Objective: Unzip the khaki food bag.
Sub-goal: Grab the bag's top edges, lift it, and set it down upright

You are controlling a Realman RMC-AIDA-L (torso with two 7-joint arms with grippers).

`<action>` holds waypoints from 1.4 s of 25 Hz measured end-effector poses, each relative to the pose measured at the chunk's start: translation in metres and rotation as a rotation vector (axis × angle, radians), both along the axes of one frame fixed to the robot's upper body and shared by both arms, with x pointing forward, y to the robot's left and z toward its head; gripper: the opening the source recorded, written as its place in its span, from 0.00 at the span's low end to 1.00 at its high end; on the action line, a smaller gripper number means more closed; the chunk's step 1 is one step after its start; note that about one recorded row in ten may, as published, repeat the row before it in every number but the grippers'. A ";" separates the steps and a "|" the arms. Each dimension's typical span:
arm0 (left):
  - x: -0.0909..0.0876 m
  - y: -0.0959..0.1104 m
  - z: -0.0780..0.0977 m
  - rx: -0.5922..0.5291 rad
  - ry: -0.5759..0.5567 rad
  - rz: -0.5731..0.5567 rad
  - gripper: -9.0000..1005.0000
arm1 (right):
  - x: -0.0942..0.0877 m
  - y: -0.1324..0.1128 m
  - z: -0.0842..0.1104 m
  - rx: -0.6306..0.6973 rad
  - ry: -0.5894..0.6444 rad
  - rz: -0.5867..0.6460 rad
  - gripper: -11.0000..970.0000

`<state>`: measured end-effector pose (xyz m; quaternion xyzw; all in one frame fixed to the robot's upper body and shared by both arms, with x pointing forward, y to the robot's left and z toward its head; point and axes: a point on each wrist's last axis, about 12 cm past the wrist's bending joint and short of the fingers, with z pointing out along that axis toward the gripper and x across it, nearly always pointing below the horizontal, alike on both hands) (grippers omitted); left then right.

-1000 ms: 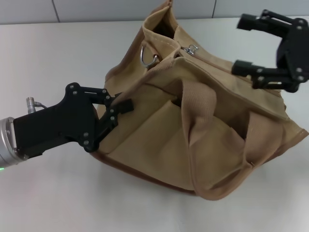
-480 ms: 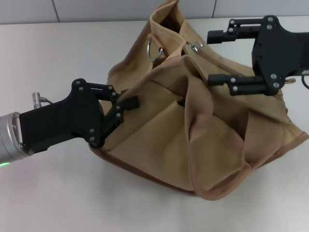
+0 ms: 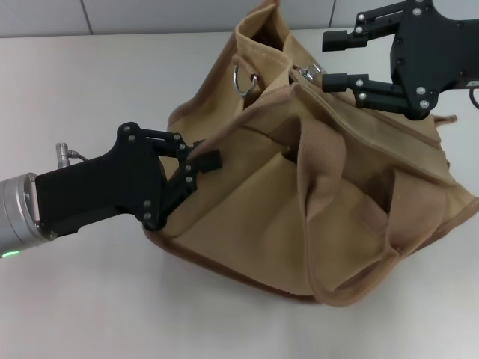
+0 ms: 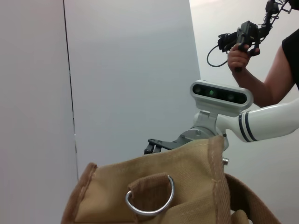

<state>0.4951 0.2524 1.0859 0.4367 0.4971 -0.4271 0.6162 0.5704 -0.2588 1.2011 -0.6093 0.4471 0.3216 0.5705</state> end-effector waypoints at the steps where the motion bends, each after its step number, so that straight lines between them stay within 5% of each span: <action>1: 0.000 0.000 0.000 0.000 0.000 0.000 0.07 | 0.000 0.000 0.000 0.000 0.000 0.000 0.38; 20: 0.002 -0.001 0.004 0.004 -0.028 -0.022 0.07 | 0.008 0.015 -0.007 -0.121 0.001 0.018 0.38; 35: 0.004 -0.002 0.005 0.006 -0.033 -0.014 0.07 | -0.002 0.008 -0.010 -0.129 0.065 0.066 0.27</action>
